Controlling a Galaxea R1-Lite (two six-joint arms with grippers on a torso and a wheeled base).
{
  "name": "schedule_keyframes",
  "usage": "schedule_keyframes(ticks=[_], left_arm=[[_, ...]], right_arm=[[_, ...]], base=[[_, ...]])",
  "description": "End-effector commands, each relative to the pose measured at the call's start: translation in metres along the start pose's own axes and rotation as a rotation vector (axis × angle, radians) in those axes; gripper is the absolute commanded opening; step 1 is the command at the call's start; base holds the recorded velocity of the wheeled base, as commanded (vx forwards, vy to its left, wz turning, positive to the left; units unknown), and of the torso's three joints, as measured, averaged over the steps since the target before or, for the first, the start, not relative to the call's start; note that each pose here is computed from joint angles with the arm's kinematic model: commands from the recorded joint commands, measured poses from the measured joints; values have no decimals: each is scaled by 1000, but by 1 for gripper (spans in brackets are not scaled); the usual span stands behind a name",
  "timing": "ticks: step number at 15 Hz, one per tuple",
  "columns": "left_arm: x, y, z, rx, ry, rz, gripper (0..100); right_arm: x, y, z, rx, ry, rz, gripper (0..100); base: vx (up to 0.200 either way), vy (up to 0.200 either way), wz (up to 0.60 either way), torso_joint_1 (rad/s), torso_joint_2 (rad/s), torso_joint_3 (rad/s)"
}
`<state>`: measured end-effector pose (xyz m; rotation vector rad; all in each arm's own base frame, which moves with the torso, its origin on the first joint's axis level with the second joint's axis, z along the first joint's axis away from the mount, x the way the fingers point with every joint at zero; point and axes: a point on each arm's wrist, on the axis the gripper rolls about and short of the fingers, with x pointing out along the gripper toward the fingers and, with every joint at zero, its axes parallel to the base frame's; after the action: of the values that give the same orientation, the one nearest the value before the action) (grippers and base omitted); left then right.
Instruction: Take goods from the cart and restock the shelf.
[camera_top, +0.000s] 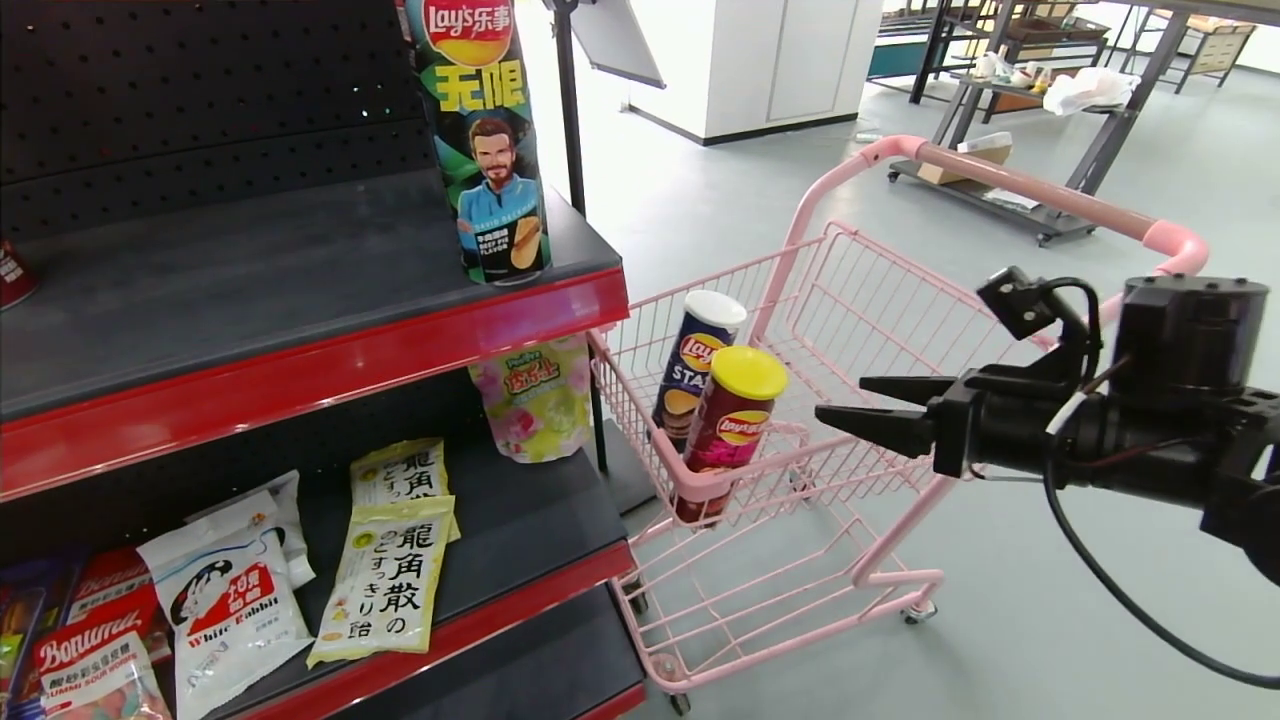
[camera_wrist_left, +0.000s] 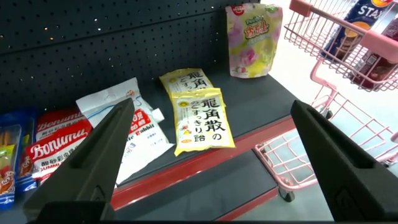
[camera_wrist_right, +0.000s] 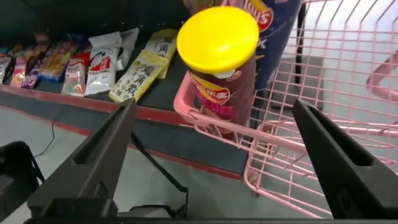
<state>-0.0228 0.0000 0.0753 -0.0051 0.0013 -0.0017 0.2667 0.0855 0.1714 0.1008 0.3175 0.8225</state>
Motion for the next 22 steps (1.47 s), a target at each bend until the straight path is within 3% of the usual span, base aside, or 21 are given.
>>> schedule_keyframes(ticks=[1, 11, 22], left_arm=[[0, 0, 0, -1, 0, 0, 100], [0, 0, 0, -1, 0, 0, 100], [0, 0, 0, -1, 0, 0, 100]], right_arm=[[27, -10, -19, 31, 80, 27, 100], [78, -24, -35, -15, 76, 56, 100], [126, -35, -32, -48, 44, 44, 100]], base=[[0, 0, 0, 0, 0, 0], [0, 0, 0, 0, 0, 0], [0, 0, 0, 0, 0, 0]])
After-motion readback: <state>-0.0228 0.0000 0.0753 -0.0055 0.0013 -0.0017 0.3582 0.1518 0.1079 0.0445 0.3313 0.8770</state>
